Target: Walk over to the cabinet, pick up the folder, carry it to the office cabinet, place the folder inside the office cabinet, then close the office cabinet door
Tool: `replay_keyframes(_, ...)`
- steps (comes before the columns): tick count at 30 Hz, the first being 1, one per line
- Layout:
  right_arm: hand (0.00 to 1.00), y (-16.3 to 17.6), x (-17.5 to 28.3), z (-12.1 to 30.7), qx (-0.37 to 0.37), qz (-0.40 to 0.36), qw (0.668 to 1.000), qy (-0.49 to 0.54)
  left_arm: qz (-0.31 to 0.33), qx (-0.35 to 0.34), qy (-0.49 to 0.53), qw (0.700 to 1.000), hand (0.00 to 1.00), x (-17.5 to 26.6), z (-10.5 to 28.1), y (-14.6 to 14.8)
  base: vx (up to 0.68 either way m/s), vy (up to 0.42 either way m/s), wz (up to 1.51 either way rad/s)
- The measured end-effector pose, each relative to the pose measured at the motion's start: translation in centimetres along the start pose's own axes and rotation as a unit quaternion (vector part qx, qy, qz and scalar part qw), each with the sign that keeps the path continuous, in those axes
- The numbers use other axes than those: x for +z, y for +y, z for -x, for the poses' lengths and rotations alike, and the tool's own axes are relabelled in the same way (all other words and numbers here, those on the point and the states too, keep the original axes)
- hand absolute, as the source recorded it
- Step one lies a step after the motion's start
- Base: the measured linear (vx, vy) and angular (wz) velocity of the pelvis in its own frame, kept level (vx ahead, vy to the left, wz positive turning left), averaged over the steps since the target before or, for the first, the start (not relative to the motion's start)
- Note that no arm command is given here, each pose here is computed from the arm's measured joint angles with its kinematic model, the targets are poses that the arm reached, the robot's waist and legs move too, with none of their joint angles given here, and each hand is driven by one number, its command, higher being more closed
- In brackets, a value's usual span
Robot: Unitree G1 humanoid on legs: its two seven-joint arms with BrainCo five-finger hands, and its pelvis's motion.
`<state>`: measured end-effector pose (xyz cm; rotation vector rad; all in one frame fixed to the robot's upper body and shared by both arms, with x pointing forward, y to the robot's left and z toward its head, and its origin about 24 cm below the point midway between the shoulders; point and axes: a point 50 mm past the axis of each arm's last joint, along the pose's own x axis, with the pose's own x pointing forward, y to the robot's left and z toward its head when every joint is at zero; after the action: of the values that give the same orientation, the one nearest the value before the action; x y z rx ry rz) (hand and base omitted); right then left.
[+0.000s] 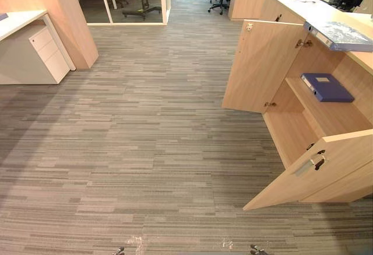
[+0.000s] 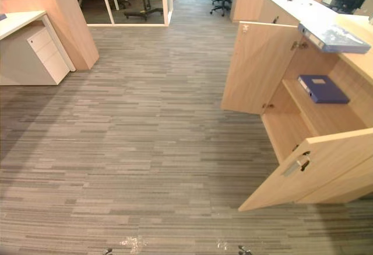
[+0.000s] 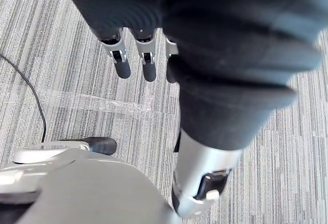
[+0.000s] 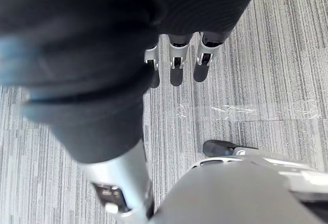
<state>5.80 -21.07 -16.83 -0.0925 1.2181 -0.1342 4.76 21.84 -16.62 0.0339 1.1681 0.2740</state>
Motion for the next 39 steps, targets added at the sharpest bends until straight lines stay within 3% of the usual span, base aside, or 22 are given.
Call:
replay_keyframes(9,0.00,0.0,0.0,0.0,0.000,0.000,1.000,0.000,0.024,0.001,0.003,1.000,0.00,-0.3,0.1,0.0,-0.01,0.006,0.00)
replay_keyframes(29,0.00,0.5,0.3,-0.1,0.006,-0.003,1.000,-0.002,-0.019,0.018,-0.023,0.999,0.00,0.9,-0.1,0.6,0.00,0.002,0.02)
replay_keyframes(34,0.00,0.5,0.8,-0.2,0.005,-0.018,1.000,-0.009,0.006,0.024,-0.077,0.997,0.00,3.5,-0.2,0.6,-0.03,0.015,0.24)
replay_keyframes(39,0.00,0.3,1.7,-0.3,0.001,-0.019,1.000,-0.021,0.088,0.041,-0.118,0.988,0.00,5.2,0.0,0.9,0.03,0.017,0.04)
